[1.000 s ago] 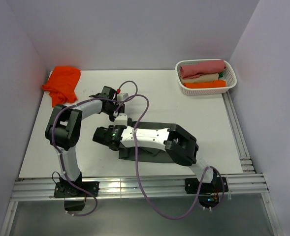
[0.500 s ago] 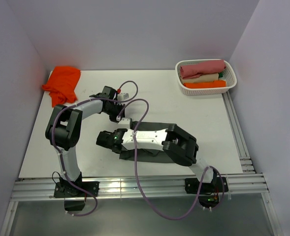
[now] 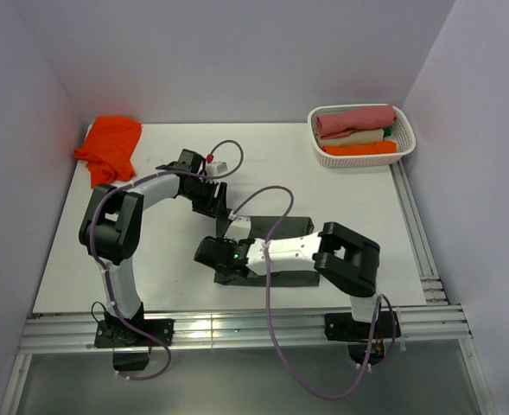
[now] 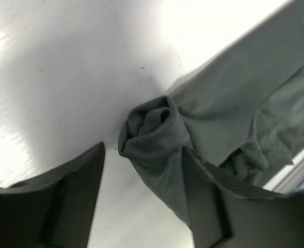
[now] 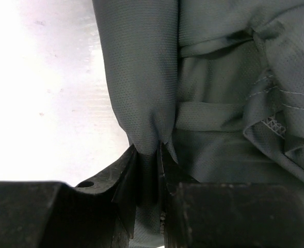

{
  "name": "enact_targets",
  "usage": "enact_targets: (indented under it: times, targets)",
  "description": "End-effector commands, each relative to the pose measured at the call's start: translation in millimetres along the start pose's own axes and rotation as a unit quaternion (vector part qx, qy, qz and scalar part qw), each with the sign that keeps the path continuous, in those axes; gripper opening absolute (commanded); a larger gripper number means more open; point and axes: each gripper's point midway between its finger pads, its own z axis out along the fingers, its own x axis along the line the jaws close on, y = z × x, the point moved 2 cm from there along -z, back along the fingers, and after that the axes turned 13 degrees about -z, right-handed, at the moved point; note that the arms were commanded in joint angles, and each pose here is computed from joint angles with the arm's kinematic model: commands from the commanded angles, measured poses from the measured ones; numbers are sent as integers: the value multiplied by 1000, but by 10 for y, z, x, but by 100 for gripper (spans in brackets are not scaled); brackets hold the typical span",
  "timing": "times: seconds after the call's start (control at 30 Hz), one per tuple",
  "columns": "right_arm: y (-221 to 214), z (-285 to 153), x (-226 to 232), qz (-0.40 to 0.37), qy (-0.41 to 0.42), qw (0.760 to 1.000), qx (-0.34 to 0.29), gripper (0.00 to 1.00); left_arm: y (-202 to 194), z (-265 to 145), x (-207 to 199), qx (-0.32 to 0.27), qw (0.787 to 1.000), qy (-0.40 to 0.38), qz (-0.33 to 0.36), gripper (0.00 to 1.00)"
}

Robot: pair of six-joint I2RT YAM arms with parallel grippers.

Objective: Roll the t-shirts
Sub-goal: Roll the tshirt

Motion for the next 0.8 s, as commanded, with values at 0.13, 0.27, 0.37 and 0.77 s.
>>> enact_targets:
  times: [0.13,0.27,0.37,0.77]
  targets:
    - [-140,57,-86,130,128,983,5,21,201,-463,-364,-36,993,-106,32,71]
    - [-152,28,-176,199,200,959,-6,21,117,-477,-331,-23,989,-142,20,73]
    - [-165,19,-230,237,241,941,-10,21,41,-446,-281,-8,986,-164,10,73]
    - [-239,79,-181,300,327,896,-8,20,-333,70,-4,51,987,-147,-35,66]
